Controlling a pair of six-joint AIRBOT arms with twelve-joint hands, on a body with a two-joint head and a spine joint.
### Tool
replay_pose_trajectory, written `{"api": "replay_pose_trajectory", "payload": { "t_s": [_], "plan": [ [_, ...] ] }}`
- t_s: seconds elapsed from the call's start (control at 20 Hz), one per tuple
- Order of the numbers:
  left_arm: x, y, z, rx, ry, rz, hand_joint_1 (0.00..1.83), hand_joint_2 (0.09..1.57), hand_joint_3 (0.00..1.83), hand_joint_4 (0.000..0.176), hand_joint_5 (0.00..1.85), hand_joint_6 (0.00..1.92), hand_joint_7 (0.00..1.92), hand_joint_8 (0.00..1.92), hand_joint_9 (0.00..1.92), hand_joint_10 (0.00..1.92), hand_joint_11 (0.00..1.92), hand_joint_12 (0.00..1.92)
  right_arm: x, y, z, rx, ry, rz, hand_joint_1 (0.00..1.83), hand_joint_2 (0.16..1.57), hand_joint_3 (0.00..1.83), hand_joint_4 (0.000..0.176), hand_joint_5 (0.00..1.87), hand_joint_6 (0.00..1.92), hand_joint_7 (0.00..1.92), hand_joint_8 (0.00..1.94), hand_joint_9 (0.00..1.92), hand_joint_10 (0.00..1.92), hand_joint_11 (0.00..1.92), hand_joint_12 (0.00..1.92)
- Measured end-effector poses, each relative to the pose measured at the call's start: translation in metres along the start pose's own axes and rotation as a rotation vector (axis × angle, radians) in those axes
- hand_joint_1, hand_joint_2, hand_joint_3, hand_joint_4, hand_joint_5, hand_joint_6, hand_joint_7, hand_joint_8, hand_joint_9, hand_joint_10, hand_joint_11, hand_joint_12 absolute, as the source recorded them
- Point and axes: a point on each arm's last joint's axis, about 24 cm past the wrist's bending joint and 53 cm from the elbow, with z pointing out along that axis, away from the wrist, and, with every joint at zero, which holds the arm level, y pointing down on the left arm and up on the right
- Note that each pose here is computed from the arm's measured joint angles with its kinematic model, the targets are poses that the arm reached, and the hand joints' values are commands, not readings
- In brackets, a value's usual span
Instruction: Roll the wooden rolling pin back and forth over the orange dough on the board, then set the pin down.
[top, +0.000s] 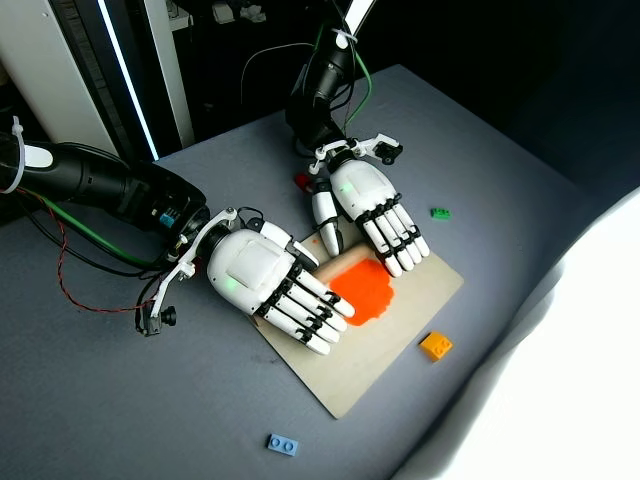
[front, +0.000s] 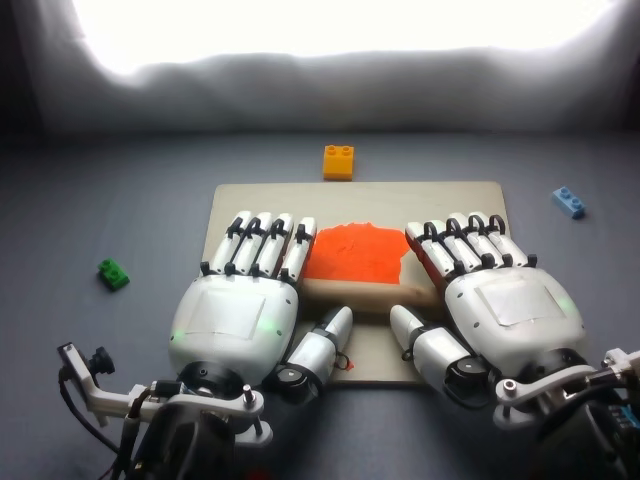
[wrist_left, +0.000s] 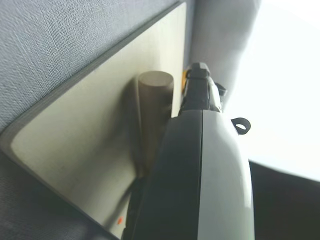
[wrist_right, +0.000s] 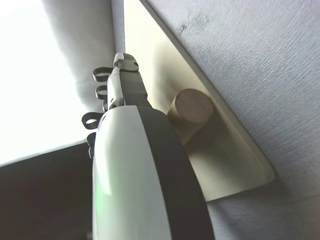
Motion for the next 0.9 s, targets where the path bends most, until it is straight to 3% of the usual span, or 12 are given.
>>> {"api": "replay_pose_trajectory", "payload": {
  "t_s": [0.9],
  "plan": [
    [-0.002,0.001,0.012,0.003,-0.008,-0.026,0.00,1.43,0.01,0.000,0.03,0.00,0.01,0.00,0.00,0.00,0.00,0.00,-0.007,-0.013,0.010,0.017,-0.015,-0.006,0.00,1.51,0.01,0.000,0.06,0.00,0.07,0.00,0.00,0.00,0.00,0.00]
  ]
}}
